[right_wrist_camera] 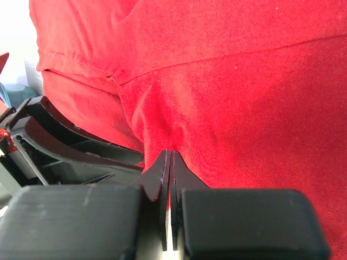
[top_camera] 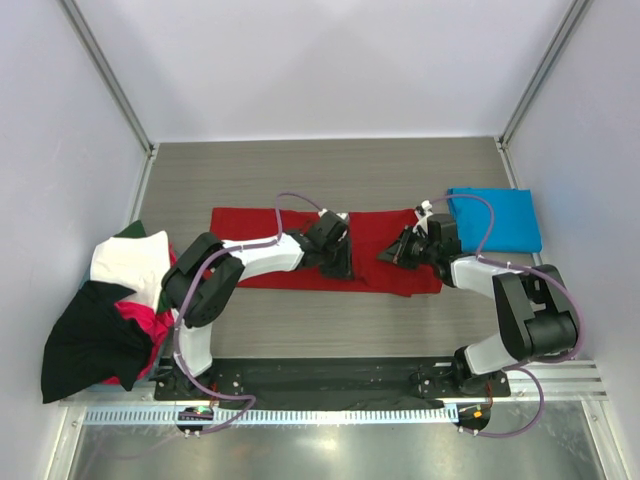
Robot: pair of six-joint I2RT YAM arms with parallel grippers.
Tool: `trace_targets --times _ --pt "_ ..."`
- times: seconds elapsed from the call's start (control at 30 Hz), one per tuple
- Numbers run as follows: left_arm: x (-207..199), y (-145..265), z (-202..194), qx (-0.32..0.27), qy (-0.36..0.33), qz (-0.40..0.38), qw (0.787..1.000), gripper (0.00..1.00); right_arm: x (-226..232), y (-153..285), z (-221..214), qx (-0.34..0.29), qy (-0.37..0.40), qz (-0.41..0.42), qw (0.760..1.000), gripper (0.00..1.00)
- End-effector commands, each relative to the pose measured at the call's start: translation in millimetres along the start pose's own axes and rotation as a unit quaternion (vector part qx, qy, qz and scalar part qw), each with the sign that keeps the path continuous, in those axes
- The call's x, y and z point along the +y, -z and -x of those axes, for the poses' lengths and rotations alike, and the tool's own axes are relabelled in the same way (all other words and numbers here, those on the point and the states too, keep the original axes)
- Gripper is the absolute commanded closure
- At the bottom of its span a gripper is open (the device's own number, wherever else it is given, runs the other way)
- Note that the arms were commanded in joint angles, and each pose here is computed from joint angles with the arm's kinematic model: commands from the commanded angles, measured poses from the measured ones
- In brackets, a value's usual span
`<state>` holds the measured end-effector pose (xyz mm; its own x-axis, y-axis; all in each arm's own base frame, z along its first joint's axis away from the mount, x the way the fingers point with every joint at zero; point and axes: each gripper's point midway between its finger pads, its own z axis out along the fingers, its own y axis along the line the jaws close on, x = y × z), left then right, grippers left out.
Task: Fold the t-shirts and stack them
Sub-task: Fold the tshirt
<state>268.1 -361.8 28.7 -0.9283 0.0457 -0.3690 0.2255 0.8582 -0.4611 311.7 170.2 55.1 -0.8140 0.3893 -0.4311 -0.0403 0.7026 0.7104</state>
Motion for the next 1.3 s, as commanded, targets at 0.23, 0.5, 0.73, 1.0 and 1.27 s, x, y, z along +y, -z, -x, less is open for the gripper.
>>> trace_targets --times 0.23,0.5,0.73,1.0,1.27 --pt "-26.1 0.6 18.0 -0.014 0.013 -0.047 0.999 0.68 8.2 -6.6 2.7 -0.008 0.012 0.033 0.999 0.97" --pt "-29.1 -7.5 16.7 -0.007 0.018 -0.057 0.998 0.76 6.9 -6.9 0.4 -0.008 0.013 0.034 0.999 0.97" --pt "-31.3 -0.7 20.0 -0.01 0.008 -0.056 0.998 1.0 0.0 -10.0 -3.4 -0.001 0.009 0.024 1.0 0.98" --pt "-25.6 22.4 23.0 -0.014 -0.014 -0.028 0.999 1.0 -17.8 -16.5 -9.4 0.007 0.0 -0.01 1.0 0.99" --pt "-21.9 31.7 20.1 -0.013 -0.016 -0.018 1.0 1.0 -28.5 -16.7 -12.7 0.005 0.001 -0.03 1.0 0.99"
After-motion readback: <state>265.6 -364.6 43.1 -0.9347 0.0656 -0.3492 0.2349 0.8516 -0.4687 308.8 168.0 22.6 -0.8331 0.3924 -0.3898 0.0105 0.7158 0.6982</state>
